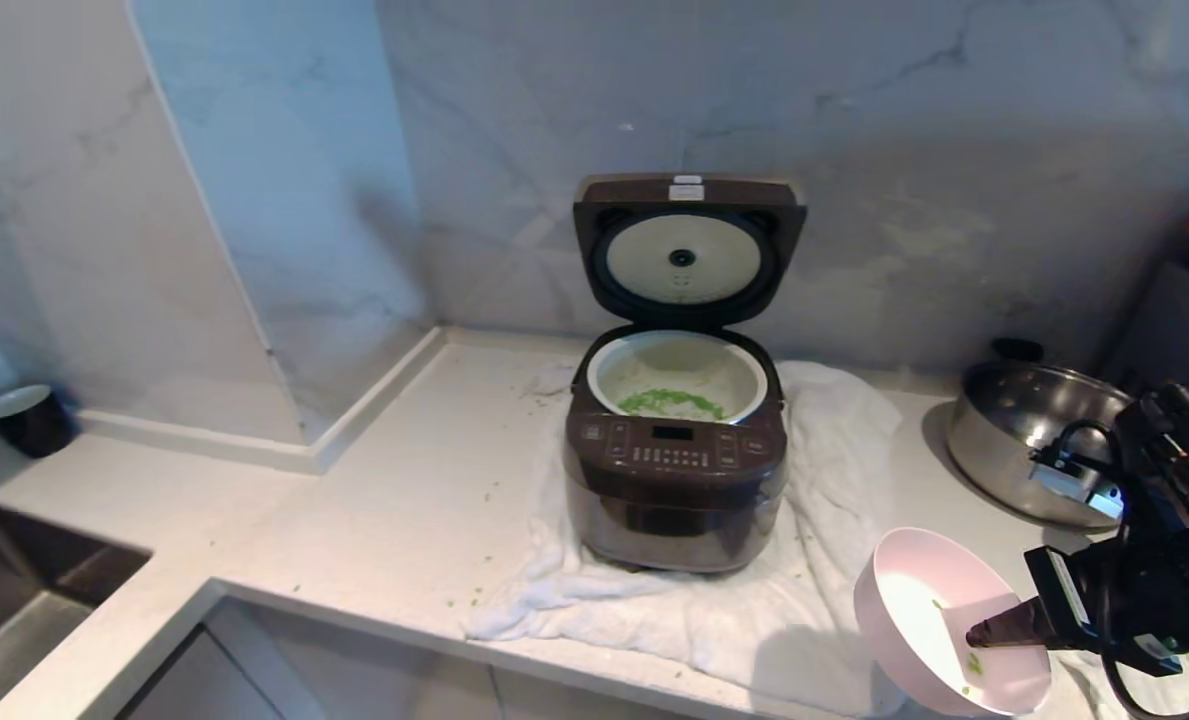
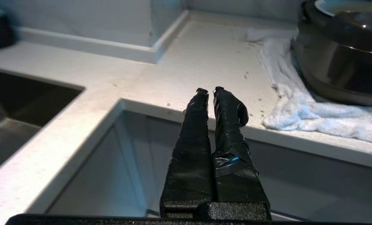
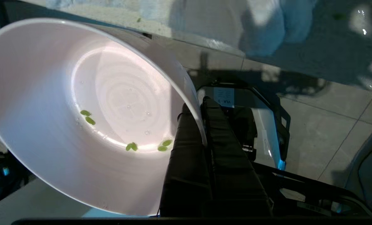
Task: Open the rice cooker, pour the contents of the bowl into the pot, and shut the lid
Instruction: Place the bowl on the table
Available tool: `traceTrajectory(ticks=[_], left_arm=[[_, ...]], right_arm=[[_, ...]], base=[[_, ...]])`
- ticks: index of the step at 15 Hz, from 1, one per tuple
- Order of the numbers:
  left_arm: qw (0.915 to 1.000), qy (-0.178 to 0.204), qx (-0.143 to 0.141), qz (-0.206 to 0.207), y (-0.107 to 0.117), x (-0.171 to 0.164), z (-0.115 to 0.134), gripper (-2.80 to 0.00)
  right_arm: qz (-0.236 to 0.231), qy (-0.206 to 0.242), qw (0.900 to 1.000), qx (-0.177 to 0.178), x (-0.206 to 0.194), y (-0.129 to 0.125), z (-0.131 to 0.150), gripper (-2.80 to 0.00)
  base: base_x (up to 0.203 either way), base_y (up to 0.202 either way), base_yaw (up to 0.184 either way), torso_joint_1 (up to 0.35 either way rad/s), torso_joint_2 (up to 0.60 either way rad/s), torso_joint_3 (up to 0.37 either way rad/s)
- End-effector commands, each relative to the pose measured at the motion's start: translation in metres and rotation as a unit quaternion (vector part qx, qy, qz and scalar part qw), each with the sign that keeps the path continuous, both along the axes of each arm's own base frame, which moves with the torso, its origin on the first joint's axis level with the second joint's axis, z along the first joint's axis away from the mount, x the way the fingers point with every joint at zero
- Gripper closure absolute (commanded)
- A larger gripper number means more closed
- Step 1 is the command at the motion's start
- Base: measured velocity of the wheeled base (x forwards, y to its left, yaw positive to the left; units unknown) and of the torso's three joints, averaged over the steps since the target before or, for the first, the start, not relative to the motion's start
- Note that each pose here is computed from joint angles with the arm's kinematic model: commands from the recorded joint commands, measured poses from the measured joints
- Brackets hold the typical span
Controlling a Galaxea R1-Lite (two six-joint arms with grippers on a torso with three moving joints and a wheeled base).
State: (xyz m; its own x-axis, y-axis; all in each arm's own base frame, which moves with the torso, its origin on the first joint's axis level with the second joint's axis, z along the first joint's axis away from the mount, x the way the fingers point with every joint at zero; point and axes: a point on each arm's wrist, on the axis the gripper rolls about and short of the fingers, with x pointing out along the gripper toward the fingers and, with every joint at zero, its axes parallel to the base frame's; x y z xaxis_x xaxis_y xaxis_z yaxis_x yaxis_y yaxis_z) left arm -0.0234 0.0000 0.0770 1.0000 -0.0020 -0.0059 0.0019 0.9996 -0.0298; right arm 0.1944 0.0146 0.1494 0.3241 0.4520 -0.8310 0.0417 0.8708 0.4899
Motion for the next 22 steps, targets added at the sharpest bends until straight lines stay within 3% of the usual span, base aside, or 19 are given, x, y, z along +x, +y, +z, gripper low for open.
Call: traceTrajectory(ticks=[1, 13, 22], left_arm=[[1.0, 0.001, 0.0, -0.001, 0.0001, 0.0001, -0.0004, 0.0], [1.0, 0.002, 0.0, 0.0, 0.0, 0.0001, -0.0005, 0.0], [1.0, 0.001, 0.0, -0.001, 0.0, 0.0001, -0.0003, 0.0]], right_arm=[[0.001, 0.003, 1.0, 0.001, 0.0003, 0.0003, -0.0006, 0.0], [0.002, 0.007, 1.0, 0.008, 0.0, 0.0003, -0.0021, 0.0], [0.003, 0.008, 1.0, 0.007, -0.0026, 0.0003, -0.0026, 0.0]], base=[[-0.006, -0.013, 0.167, -0.01, 0.0, 0.005], [0.0, -0.007, 0.17, 0.003, 0.0, 0.002], [0.0, 0.0, 0.011, 0.0, 0.0, 0.0]])
